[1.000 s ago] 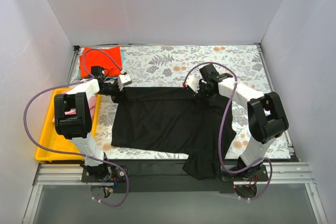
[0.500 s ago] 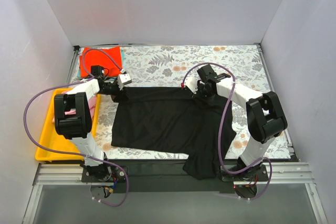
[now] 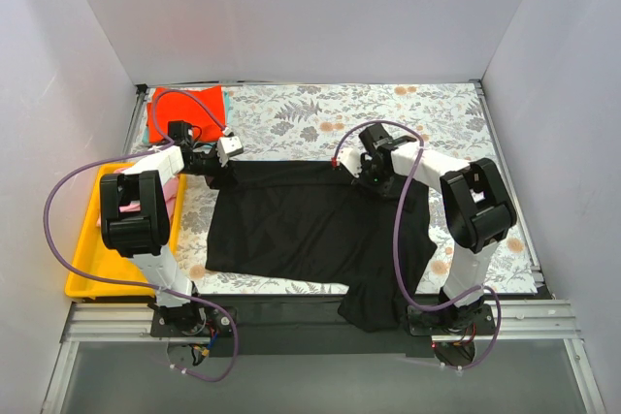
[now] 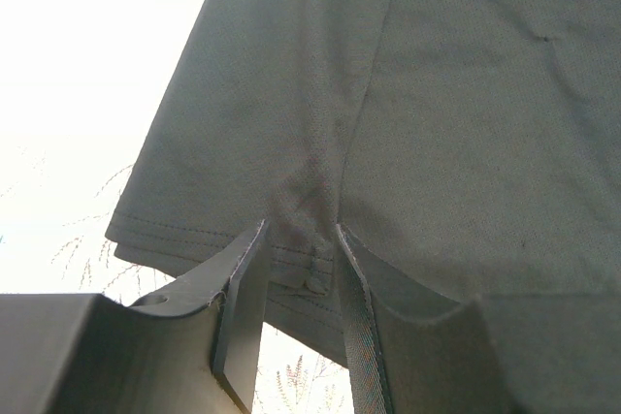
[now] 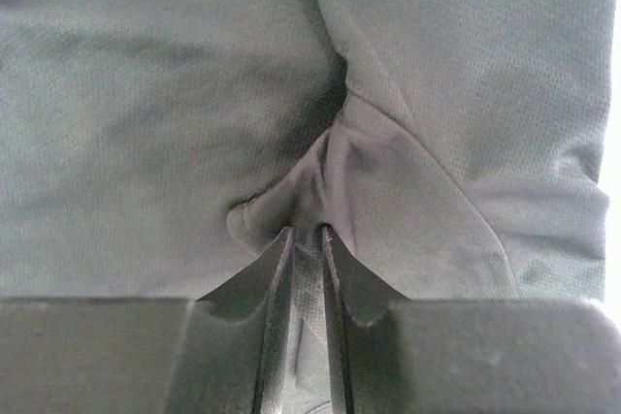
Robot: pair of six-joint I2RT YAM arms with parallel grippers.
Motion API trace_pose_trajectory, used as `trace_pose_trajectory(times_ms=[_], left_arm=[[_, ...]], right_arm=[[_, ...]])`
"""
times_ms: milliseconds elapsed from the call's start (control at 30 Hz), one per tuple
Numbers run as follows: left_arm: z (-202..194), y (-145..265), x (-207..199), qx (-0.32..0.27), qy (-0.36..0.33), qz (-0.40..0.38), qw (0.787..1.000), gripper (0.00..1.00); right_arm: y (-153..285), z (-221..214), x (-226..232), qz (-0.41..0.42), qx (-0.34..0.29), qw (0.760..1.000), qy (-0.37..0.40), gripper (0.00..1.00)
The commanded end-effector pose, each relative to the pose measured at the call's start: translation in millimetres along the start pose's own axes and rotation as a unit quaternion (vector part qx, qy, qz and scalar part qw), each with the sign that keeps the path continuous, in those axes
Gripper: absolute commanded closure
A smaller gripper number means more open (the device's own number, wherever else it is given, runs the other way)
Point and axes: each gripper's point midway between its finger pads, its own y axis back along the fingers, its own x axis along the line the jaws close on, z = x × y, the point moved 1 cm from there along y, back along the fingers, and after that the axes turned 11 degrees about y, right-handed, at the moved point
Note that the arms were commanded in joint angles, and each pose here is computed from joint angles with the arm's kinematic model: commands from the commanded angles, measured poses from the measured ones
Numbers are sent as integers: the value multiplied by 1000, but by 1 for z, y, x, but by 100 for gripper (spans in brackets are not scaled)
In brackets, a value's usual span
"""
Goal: Fold and stack the t-shirts
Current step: Fold the tshirt
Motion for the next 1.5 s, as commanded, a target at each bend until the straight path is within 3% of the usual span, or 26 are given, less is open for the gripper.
trace_pose_trajectory(times_ms=[0, 133, 500, 1167, 1367, 1467], left_arm=[[17, 6, 5, -18, -30, 11, 999, 68], [15, 7, 5, -15, -31, 14, 999, 68], [20, 9, 7, -17, -33, 16, 999, 68], [20, 8, 8, -15, -33, 16, 999, 68], [20, 9, 7, -14, -38, 16, 999, 68], [18, 8, 6, -13, -36, 14, 999, 68]], right_arm=[[0, 9, -9, -8, -5, 1000, -1, 75], [7, 15, -8, -5, -19, 1000, -6, 71], [60, 43, -5, -4, -73, 997, -32, 70], [12, 29, 16, 53, -30, 996, -61, 69], [-1, 26, 17, 61, -23, 995, -70, 57], [-5, 25, 17, 58, -19, 996, -71, 57]])
